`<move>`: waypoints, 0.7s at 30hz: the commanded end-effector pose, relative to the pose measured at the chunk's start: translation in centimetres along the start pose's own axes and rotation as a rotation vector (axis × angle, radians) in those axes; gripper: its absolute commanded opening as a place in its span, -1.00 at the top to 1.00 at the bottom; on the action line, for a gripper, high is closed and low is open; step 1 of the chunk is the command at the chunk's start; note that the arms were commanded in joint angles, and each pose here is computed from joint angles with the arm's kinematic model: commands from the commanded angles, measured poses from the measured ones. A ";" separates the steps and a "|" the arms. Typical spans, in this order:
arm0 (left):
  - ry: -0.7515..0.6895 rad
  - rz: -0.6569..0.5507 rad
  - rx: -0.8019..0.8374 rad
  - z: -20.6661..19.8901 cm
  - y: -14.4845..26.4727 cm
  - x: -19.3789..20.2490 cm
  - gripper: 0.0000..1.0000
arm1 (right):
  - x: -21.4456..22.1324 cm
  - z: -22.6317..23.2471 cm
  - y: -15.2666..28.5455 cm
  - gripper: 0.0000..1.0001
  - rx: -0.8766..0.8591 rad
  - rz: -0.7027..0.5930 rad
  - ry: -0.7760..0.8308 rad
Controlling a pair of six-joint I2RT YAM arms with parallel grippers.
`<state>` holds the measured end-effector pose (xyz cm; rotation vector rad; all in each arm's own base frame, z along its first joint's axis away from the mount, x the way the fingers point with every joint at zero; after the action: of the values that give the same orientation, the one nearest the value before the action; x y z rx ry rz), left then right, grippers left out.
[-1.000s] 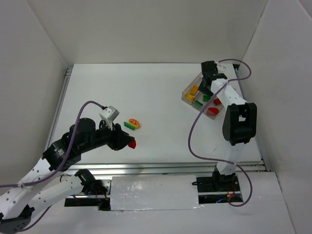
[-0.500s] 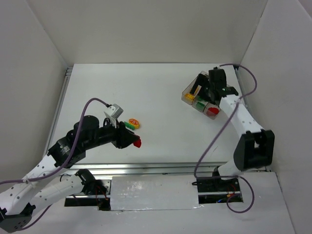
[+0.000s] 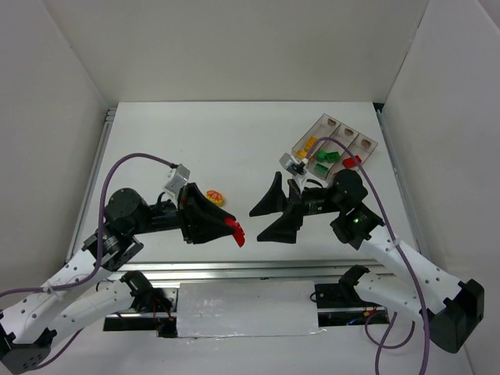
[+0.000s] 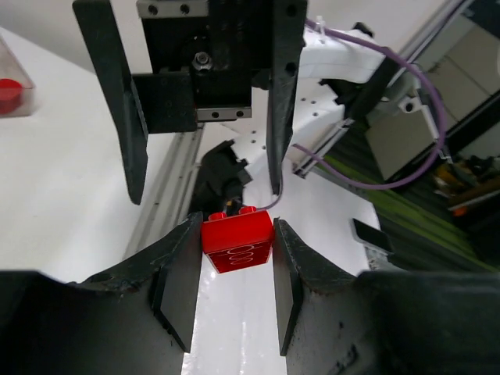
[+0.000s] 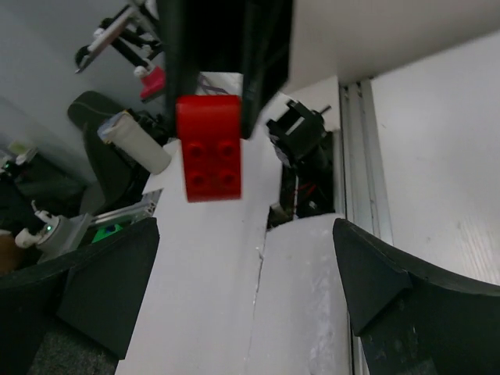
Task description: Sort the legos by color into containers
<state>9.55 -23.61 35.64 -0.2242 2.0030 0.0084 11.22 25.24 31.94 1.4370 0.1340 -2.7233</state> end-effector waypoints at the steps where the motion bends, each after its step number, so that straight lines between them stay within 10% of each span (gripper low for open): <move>1: -0.038 -0.057 0.150 -2.4 0.0 -1.4 1.00 | -0.8 3.4 -0.3 -0.99 -0.152 -0.024 0.098; 14: -0.019 -0.056 0.146 -1.9 -0.4 -1.2 1.00 | -1.7 4.1 -4.0 -0.56 -0.135 -0.028 0.036; 21: -0.028 -0.053 0.102 -1.2 -0.4 -1.0 1.00 | -1.4 4.6 -4.7 0.44 -0.196 -0.009 0.001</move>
<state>9.13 -24.16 35.98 -0.1906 2.0263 -0.0814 7.89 29.12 33.56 1.3243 0.3029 -2.6505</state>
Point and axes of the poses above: each gripper's point midway between its finger pads, its own y axis back along the fingers, its own z axis along the line the jaws close on, x = y × z, the point moved 3 cm from there along y, back along the fingers, and after that the axes turned 4 degrees about -y, right-handed, at the moved point
